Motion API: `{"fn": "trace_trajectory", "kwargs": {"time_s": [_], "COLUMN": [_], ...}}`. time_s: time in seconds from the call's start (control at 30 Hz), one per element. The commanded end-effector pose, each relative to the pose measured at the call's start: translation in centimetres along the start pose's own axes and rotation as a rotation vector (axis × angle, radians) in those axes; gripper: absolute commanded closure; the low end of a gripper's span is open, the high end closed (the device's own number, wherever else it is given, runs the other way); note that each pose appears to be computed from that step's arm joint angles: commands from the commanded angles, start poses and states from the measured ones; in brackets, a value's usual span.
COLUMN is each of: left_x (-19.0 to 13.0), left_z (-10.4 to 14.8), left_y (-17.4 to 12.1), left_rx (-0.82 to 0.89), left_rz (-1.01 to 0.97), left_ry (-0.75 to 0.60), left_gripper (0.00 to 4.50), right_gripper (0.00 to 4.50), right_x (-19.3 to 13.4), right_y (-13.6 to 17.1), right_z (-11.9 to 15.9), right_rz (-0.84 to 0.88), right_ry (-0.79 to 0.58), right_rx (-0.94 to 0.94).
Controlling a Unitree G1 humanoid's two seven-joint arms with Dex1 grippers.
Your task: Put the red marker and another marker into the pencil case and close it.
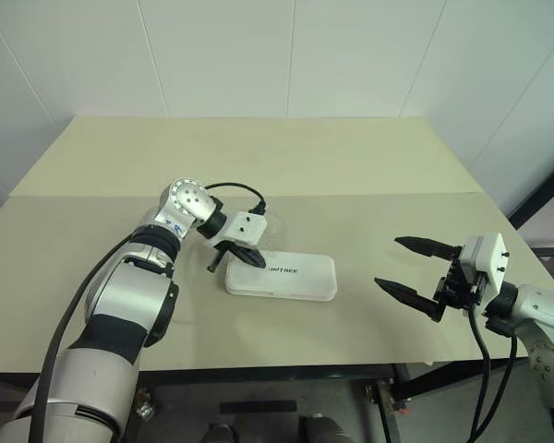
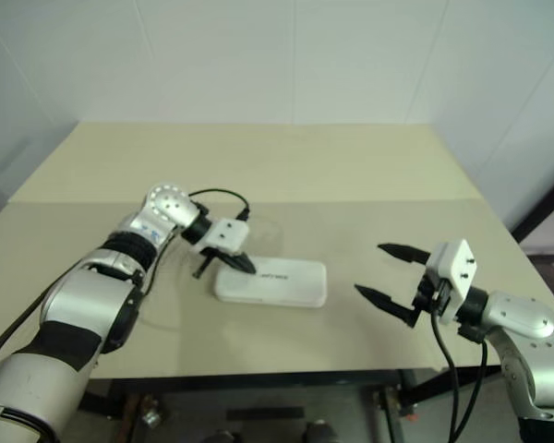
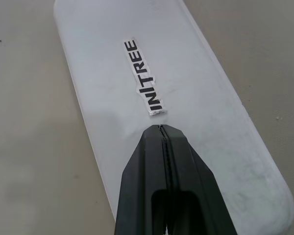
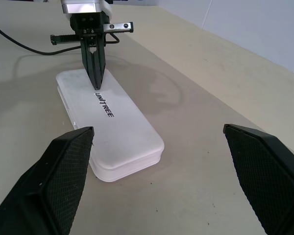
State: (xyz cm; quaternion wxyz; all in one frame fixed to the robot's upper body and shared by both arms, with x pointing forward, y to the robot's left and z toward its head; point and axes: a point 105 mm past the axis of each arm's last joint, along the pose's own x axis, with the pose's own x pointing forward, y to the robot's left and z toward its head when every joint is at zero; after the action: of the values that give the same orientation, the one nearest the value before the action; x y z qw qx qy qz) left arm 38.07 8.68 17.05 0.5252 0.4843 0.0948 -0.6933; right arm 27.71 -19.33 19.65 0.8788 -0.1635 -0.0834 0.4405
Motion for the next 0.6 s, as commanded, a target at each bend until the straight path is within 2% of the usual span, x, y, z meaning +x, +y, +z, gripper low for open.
{"fn": "trace_trajectory", "kwargs": {"time_s": [0.03,0.17,0.3,0.5,0.6], "left_x": [1.3,1.0,0.3,-2.0,-3.3], "left_z": [-0.2,0.0,0.7,2.5,2.7], "left_y": [-0.6,0.1,0.8,1.1,1.1], "left_rx": [-0.010,-0.053,-0.118,-0.168,-0.169], "left_rz": [-0.049,0.022,0.108,0.192,0.256], "left_ry": [0.004,-0.039,-0.166,-0.490,-0.603], "left_gripper": [4.47,4.47,4.47,4.47,4.47], "right_gripper": [0.00,0.00,0.00,0.00,0.00], "right_x": [-0.2,-0.3,-0.3,-0.7,-1.3], "right_y": [-0.3,-0.3,0.0,0.9,0.8], "right_z": [1.2,1.2,0.9,1.0,1.1], "right_rz": [-0.009,0.000,0.032,0.152,0.217], "right_ry": [-0.024,-0.021,-0.011,-0.030,-0.022], "right_rx": [-0.056,-0.055,-0.034,0.022,0.037]}}
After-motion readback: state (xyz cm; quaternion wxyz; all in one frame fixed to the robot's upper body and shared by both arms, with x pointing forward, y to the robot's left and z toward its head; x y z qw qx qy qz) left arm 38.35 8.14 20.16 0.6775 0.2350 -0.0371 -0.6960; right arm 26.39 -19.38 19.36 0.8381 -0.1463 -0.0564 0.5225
